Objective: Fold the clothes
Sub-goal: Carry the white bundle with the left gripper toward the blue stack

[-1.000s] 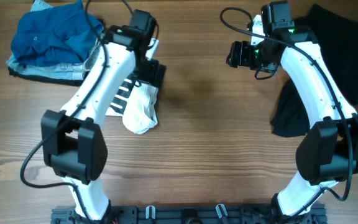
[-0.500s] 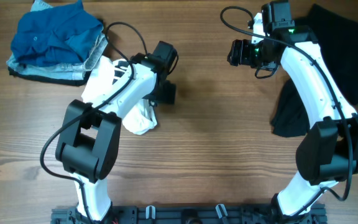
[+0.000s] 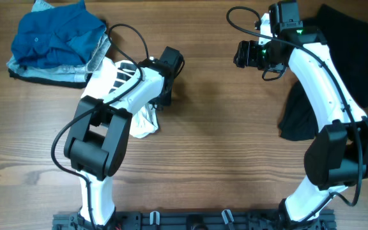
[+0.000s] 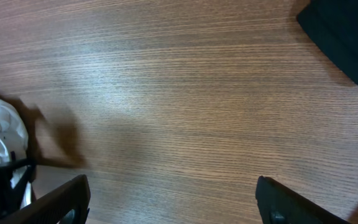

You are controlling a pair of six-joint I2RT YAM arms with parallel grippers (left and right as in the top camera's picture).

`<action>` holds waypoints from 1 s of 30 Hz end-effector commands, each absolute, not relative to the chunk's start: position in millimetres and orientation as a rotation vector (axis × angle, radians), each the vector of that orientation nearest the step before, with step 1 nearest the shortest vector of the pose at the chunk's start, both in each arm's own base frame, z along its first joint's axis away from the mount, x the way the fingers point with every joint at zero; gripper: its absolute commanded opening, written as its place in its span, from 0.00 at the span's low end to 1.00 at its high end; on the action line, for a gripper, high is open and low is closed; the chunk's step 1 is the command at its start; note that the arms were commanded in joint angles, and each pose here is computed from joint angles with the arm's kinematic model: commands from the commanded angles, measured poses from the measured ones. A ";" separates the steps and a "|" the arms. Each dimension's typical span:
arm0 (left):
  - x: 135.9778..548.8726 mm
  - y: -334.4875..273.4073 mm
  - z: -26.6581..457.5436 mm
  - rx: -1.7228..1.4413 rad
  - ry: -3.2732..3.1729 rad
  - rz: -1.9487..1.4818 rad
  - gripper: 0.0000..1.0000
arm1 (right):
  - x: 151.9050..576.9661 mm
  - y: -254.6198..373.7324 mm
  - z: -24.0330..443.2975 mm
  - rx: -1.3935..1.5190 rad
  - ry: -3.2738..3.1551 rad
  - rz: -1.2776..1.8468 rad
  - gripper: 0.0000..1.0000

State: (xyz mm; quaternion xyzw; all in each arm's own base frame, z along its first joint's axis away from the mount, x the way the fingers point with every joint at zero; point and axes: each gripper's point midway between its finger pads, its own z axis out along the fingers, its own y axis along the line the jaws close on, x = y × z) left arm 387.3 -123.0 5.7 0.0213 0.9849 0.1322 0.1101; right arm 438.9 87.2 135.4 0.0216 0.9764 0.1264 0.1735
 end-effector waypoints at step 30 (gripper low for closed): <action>407.0 -50.9 210.4 -0.027 2.571 0.425 0.04 | 445.8 84.0 146.4 0.071 2.726 0.341 0.82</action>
